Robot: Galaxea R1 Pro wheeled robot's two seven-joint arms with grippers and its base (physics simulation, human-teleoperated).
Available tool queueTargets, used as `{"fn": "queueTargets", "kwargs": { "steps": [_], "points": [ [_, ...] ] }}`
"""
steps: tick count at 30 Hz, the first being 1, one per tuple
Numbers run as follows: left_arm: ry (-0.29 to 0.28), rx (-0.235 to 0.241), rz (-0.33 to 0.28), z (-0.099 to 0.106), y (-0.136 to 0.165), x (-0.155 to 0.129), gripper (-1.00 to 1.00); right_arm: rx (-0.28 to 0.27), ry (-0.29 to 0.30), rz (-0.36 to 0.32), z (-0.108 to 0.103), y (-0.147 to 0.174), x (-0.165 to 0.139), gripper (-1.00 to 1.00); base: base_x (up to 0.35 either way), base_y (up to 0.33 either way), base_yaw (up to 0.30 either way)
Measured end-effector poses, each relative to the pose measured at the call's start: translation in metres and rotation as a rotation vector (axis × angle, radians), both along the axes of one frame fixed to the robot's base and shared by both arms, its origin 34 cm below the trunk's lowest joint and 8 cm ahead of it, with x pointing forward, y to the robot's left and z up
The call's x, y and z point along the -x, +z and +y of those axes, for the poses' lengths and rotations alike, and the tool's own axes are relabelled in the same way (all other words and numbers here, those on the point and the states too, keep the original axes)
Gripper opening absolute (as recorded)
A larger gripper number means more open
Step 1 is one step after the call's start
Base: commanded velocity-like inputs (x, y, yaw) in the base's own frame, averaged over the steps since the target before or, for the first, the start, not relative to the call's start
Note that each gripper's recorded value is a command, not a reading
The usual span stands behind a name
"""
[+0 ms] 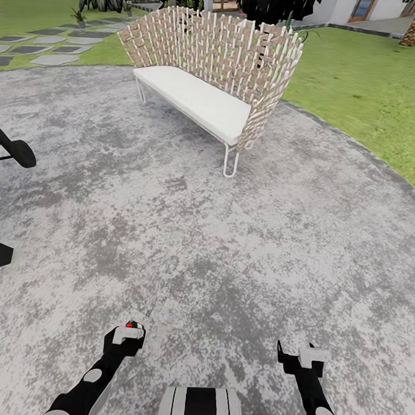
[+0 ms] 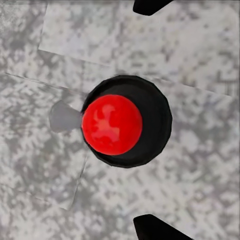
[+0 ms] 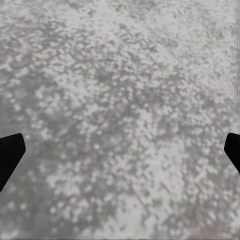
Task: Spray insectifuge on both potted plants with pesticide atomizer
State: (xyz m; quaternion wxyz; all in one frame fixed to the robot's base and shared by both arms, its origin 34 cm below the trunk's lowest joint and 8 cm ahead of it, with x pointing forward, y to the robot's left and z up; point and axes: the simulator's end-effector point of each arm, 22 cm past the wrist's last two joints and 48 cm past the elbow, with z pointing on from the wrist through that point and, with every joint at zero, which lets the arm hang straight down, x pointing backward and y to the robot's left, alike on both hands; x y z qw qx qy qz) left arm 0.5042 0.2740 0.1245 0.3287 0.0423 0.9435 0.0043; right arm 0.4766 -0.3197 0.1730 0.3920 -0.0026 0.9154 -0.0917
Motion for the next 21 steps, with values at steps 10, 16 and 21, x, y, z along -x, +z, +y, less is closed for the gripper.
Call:
{"fn": "queueTargets", "kwargs": {
  "steps": [10,16,21],
  "points": [
    [0.000,0.000,0.000,0.0000,-0.0001,0.0000,1.00,0.000,0.001,-0.001,0.0004,0.0002,-0.0004,1.00,0.007,0.000,-0.007],
    [0.001,-0.001,0.000,0.0007,0.0000,0.0000,1.00,0.000,0.000,-0.001,0.0002,0.0002,-0.0005,1.00,0.000,0.000,0.000],
    [0.002,-0.001,0.000,0.0014,0.0000,0.0000,-1.00,0.000,0.001,-0.001,0.0003,0.0001,-0.0003,1.00,0.000,0.000,0.000]
  ]
}}
